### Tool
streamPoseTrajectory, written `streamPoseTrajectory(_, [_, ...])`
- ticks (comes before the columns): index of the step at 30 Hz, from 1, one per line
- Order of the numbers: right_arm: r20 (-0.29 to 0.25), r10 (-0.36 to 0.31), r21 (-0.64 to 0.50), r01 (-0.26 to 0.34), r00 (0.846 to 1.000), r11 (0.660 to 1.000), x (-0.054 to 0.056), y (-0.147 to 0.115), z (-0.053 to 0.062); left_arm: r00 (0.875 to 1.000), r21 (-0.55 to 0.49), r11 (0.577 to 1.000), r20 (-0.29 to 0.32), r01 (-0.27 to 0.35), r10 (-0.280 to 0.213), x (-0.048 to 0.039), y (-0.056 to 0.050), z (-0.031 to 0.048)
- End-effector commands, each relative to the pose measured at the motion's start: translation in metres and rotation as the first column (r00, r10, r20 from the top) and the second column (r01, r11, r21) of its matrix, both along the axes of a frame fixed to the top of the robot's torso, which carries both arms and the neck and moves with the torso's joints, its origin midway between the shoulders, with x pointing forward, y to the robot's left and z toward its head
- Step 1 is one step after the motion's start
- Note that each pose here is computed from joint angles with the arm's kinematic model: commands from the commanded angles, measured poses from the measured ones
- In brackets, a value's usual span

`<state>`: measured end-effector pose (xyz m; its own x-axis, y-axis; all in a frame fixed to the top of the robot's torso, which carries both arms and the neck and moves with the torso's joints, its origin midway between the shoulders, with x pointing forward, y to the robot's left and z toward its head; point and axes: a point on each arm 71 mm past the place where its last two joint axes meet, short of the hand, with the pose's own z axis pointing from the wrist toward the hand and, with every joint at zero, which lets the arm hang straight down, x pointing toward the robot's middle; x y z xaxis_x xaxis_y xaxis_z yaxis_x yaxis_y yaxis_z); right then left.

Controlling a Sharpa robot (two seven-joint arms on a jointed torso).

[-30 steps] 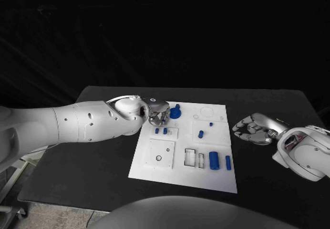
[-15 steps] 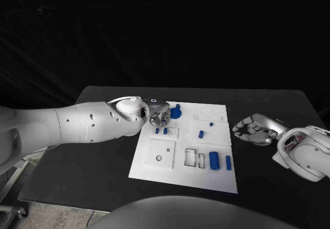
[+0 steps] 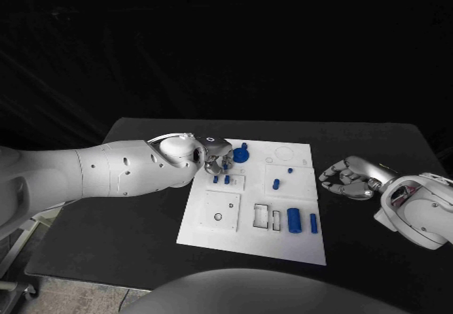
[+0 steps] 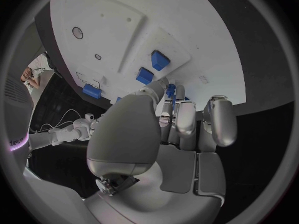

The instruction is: Assemble the parts on the task board

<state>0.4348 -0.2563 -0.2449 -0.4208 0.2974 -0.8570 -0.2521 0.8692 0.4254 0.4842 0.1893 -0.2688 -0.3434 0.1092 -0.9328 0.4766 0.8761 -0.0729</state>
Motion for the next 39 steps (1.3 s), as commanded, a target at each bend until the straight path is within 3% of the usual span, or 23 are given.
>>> streamPoseTrajectory(1, [-0.007,0.009,-0.001,-0.009,1.0,1.0,-0.0003,0.0012,-0.0008,0.999,0.054,0.999,-0.034,-0.006,0.007,-0.0021,0.0038,-0.0063])
streamPoseTrajectory(25, [-0.008,0.01,-0.001,-0.01,1.0,1.0,-0.0002,0.0014,-0.0014,1.0,0.018,1.0,0.009,-0.006,0.006,-0.0003,0.0057,-0.0036])
streamPoseTrajectory(39, [-0.01,0.011,-0.002,-0.011,1.0,1.0,-0.0001,0.0017,-0.0015,0.999,0.007,1.0,0.036,-0.026,0.026,0.0023,0.0131,-0.002])
